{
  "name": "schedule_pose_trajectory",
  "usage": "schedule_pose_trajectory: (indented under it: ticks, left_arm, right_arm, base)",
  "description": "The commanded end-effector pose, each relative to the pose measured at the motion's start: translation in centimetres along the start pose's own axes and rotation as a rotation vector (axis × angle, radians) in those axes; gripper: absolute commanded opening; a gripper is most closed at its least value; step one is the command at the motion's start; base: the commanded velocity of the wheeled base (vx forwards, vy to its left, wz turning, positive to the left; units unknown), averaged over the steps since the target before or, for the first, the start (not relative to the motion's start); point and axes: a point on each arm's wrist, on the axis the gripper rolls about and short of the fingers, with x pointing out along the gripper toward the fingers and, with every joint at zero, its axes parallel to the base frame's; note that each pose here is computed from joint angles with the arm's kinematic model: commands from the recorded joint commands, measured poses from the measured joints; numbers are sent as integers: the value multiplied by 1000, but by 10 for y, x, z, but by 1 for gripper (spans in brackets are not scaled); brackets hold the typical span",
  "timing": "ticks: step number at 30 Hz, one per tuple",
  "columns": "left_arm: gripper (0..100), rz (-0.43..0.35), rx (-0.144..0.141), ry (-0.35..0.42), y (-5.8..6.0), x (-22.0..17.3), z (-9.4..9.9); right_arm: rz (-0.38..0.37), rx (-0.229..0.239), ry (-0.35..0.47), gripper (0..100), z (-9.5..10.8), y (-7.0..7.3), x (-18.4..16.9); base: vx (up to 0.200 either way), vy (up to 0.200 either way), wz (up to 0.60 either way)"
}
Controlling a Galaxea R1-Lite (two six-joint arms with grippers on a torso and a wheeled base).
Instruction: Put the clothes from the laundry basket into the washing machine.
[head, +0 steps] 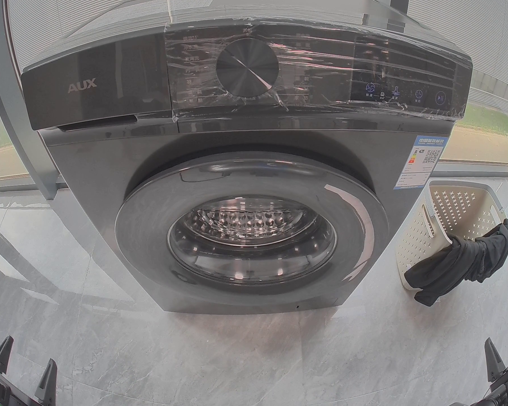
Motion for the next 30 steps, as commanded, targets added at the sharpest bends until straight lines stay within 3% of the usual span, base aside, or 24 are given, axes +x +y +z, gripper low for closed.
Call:
schedule_pose_trajectory:
  ticks: [1, 5, 7, 8, 10, 11, 13, 16, 19, 26, 30]
  left_arm:
    - [100, 0, 0, -2, 0, 0, -5]
    - [100, 0, 0, -2, 0, 0, -5]
    - [100, 0, -2, -2, 0, 0, -5]
    - [100, -1, 0, -2, 0, 0, -5]
    - [100, 0, 3, -2, 0, 0, -5]
    - [100, 0, 3, -2, 0, 0, -5]
    - [100, 0, 1, -2, 0, 0, -5]
    - [100, 0, 1, -2, 0, 0, -5]
    - [100, -1, 1, -2, 0, 0, -5]
    - [100, -1, 3, -2, 0, 0, -5]
    - [100, -1, 1, -2, 0, 0, -5]
  right_arm:
    - [1, 0, 1, 100, -5, 0, 0]
    - [5, 3, -9, 100, -4, 0, 0]
    - [21, 4, -106, 100, 13, 0, -4]
    - [60, 1, -208, 100, 36, 1, -12]
    - [153, -9, -261, 100, 59, 3, -21]
    - [159, -10, -259, 100, 60, 3, -21]
    - [278, -22, -88, 100, 57, 7, -7]
    - [428, -25, 100, 100, 50, 10, 14]
    - [499, 4, 211, 100, 55, 10, 38]
    - [634, -5, 299, 100, 65, 19, 94]
    - [648, -7, 338, 100, 71, 27, 123]
  base:
    - [0, 0, 0]
    - [0, 0, 0]
    - [0, 0, 0]
    - [0, 0, 0]
    - [0, 0, 0]
    - [0, 0, 0]
    - [0, 0, 0]
    - [0, 0, 0]
    - [0, 0, 0]
    - [0, 0, 0]
    - [0, 0, 0]
